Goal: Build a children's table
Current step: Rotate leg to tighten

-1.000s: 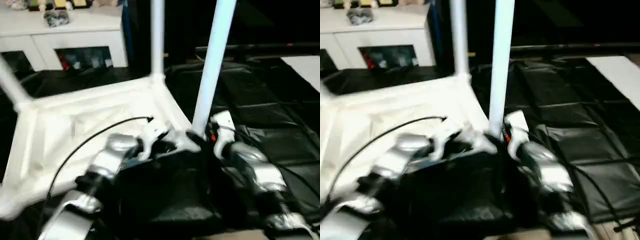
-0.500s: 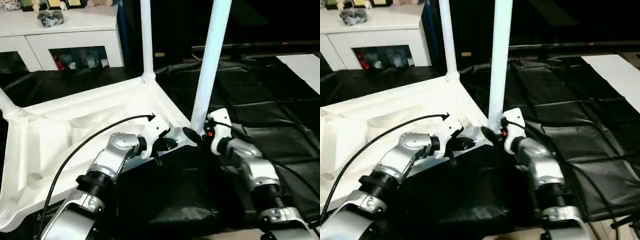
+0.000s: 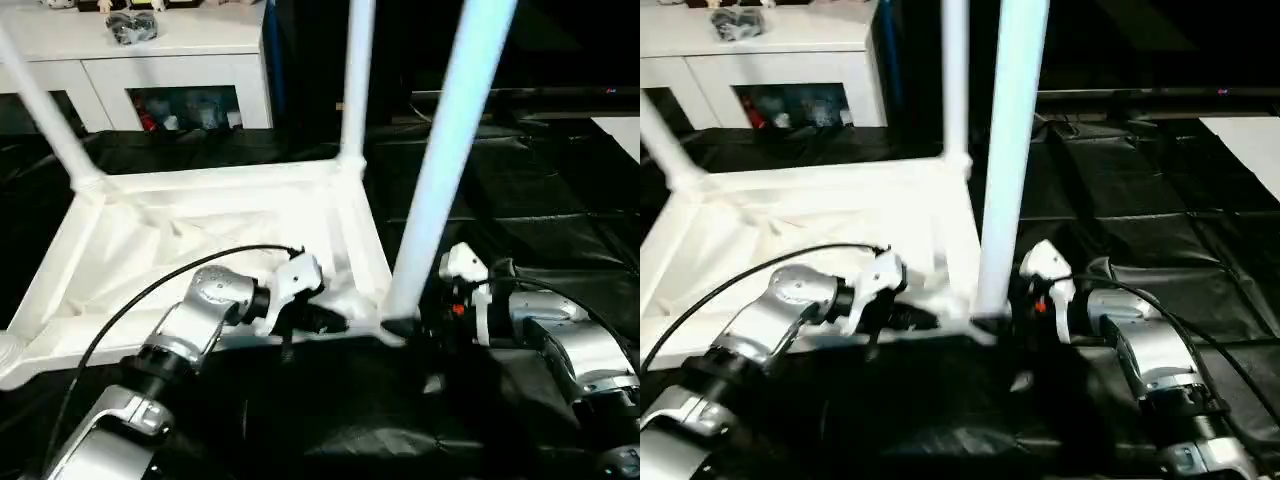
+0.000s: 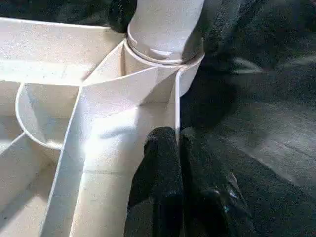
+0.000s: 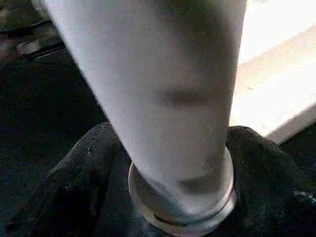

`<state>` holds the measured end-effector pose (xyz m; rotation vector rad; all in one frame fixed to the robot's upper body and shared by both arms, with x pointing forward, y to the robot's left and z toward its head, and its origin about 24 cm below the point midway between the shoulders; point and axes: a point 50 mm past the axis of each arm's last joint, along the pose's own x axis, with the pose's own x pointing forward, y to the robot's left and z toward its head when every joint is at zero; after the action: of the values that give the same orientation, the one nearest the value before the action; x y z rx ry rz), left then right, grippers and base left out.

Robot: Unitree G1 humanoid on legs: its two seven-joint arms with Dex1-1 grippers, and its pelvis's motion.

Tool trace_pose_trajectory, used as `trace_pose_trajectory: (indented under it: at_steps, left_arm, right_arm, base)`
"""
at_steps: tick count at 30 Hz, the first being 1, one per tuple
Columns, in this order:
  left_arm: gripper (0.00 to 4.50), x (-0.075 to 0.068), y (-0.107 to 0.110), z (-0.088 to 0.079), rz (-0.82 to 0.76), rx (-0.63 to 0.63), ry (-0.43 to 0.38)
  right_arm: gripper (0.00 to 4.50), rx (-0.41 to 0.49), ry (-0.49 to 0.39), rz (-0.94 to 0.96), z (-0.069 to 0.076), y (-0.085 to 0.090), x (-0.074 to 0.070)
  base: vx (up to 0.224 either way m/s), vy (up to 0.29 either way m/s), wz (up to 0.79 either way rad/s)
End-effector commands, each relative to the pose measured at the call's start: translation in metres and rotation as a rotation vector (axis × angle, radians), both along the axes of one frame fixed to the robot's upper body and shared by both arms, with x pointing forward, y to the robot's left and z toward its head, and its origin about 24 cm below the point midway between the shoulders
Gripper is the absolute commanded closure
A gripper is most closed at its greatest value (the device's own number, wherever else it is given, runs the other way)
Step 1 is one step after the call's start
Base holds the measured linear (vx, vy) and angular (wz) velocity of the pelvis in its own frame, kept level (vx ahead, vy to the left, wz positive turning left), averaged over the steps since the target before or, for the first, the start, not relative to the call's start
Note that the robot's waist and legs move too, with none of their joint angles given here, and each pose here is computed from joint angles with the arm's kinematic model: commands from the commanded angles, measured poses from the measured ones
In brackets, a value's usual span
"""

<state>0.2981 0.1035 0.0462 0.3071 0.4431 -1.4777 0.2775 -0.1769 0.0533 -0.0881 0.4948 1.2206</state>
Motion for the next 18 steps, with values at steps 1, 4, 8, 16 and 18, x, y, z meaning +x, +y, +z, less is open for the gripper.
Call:
trace_pose_trajectory:
  at_steps: [1, 4, 8, 16, 18]
  left_arm:
    - [4.5, -0.0008, -0.0027, 0.003, -0.032, -0.008, -0.015]
    - [4.5, -0.0005, -0.0002, 0.0034, -0.037, -0.004, -0.012]
    - [4.5, 0.0008, 0.0034, 0.0041, -0.026, 0.005, -0.017]
    - [4.5, 0.0011, 0.0019, 0.0043, -0.014, -0.008, -0.021]
    - [4.5, 0.0037, -0.0024, 0.0047, 0.033, -0.03, -0.035]
  right_arm:
    - [0.96, 0.034, 0.063, 0.125, -0.0035, 0.0137, -0.0116]
    - [1.15, 0.03, 0.068, 0.133, -0.0036, 0.0134, -0.0128]
    - [1.44, 0.02, 0.082, 0.145, -0.0059, 0.0153, -0.0154]
    - [1.87, 0.036, 0.084, 0.134, -0.0046, 0.0175, -0.0163]
    - [1.89, 0.043, 0.056, 0.062, -0.0097, 0.0213, -0.013]
  base:
    - [0.0, 0.0, 0.0]
    - [0.0, 0.0, 0.0]
    - [0.0, 0.0, 0.0]
    - [0.0, 0.0, 0.0]
    - [0.0, 0.0, 0.0]
